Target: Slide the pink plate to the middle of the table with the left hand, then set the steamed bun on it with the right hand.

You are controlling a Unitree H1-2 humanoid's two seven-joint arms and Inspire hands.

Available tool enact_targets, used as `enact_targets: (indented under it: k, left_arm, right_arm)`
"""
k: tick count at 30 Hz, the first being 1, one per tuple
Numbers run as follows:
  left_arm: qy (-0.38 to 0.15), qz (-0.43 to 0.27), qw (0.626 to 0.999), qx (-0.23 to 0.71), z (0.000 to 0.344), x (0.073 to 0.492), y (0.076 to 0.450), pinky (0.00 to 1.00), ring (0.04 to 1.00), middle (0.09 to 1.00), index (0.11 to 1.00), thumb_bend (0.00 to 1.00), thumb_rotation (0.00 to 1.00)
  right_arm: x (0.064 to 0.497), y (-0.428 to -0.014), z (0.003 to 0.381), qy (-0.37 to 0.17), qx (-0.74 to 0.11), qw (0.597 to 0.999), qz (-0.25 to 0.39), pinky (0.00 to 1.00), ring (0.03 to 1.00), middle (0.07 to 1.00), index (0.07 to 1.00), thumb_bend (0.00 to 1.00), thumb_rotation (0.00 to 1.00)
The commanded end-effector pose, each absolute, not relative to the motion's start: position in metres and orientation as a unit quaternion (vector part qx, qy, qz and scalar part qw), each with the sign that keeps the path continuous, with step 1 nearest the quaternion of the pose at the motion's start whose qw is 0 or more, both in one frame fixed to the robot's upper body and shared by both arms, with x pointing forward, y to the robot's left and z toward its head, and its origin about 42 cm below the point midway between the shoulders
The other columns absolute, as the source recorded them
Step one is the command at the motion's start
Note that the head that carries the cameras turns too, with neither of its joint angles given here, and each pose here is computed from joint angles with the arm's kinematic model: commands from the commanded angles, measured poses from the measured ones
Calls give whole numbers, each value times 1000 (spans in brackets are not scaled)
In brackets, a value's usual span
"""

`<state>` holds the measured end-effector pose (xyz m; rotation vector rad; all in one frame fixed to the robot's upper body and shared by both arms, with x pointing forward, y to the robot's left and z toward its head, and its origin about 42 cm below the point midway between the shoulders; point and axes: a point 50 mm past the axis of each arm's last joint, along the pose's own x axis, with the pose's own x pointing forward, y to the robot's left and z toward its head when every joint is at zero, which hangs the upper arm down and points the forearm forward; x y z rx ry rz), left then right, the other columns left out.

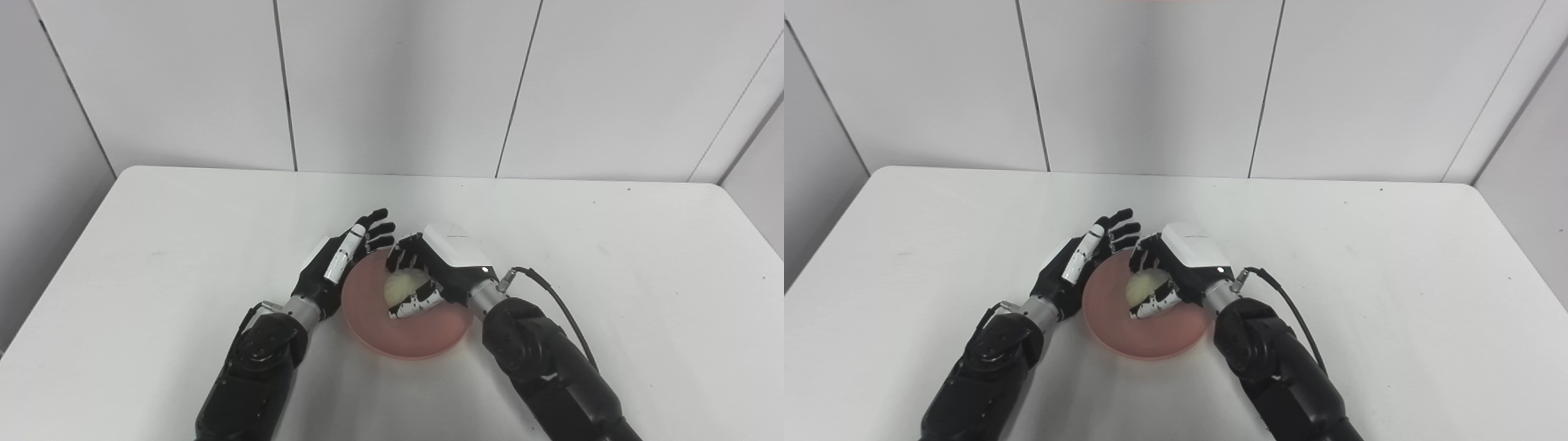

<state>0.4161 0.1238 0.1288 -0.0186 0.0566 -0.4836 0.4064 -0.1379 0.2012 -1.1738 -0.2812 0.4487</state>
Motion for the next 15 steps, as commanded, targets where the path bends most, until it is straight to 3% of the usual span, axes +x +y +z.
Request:
enact_targets:
  k: [1,3,4,7,9,15]
  left_arm:
    - [134,-249,959,0,87,395,119,835,861,879,871,388,1000]
    - [136,-248,959,-5,88,395,119,823,849,869,861,385,1000]
    - [136,-248,959,-8,88,395,119,823,848,869,861,384,1000]
    - [134,-254,958,-15,89,395,119,824,861,873,874,384,1000]
    - [133,-256,957,-17,89,394,120,822,865,870,874,393,985]
    - [131,-261,956,-16,90,393,121,829,868,873,879,393,988]
  right_arm:
    - [406,-133,222,-147,-563,785,210,359,452,542,494,509,140]
    - [403,-132,229,-146,-572,778,214,446,548,623,495,509,154]
    - [401,-131,233,-142,-575,776,217,473,578,650,595,571,290]
    - [393,-129,242,-121,-583,770,228,542,681,756,763,682,617]
    - [390,-128,245,-123,-586,767,232,564,724,801,811,726,755]
    - [380,-128,260,-130,-586,767,229,556,748,836,881,777,950]
